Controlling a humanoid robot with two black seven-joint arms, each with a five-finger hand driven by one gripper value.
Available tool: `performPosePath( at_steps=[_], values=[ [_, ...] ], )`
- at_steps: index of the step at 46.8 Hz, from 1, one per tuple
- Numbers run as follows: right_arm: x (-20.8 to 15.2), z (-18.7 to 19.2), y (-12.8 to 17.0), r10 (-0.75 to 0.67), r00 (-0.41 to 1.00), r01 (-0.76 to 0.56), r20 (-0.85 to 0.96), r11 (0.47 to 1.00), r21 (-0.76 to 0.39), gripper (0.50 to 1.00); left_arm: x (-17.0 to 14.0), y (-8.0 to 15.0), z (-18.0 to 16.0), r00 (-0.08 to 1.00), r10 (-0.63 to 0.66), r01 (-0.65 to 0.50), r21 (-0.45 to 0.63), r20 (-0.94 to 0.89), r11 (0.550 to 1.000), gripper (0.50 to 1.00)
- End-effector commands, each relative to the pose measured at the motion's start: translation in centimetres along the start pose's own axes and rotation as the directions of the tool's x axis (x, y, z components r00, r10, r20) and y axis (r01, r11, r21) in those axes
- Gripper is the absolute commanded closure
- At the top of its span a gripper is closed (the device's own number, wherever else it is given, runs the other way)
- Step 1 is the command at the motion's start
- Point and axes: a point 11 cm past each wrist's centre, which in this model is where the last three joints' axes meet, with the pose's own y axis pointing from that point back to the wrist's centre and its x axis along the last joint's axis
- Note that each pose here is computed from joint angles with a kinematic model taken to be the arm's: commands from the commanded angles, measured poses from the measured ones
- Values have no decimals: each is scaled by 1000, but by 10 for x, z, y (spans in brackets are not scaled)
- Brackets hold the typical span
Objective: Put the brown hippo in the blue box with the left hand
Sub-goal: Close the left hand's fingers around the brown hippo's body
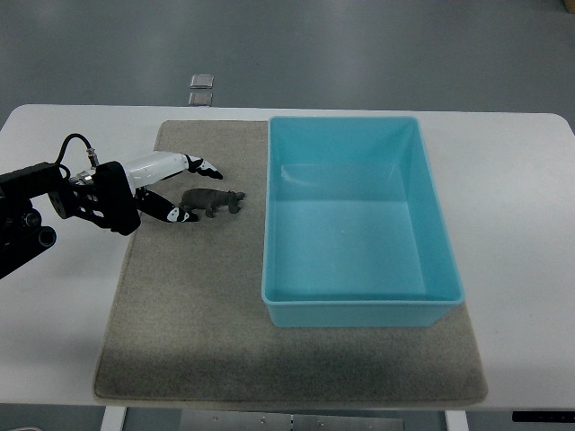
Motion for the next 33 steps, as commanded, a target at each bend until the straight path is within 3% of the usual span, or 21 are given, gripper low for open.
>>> performPosePath(
  at_steps=[1, 24, 33],
  values=[
    [0, 0, 0, 0, 1000, 0, 0, 1000, 0, 564, 0, 0, 0, 1000, 0, 0, 1, 0, 1000, 784],
    [0, 0, 0, 0, 1000, 0, 0, 1000, 0, 564, -1, 2, -3, 1000, -7, 7, 7, 4, 1000, 784],
    [0, 0, 0, 0, 1000, 0, 0, 1000, 0, 564, -4, 2, -3, 1000, -15, 15, 8, 6, 1000, 834]
  ],
)
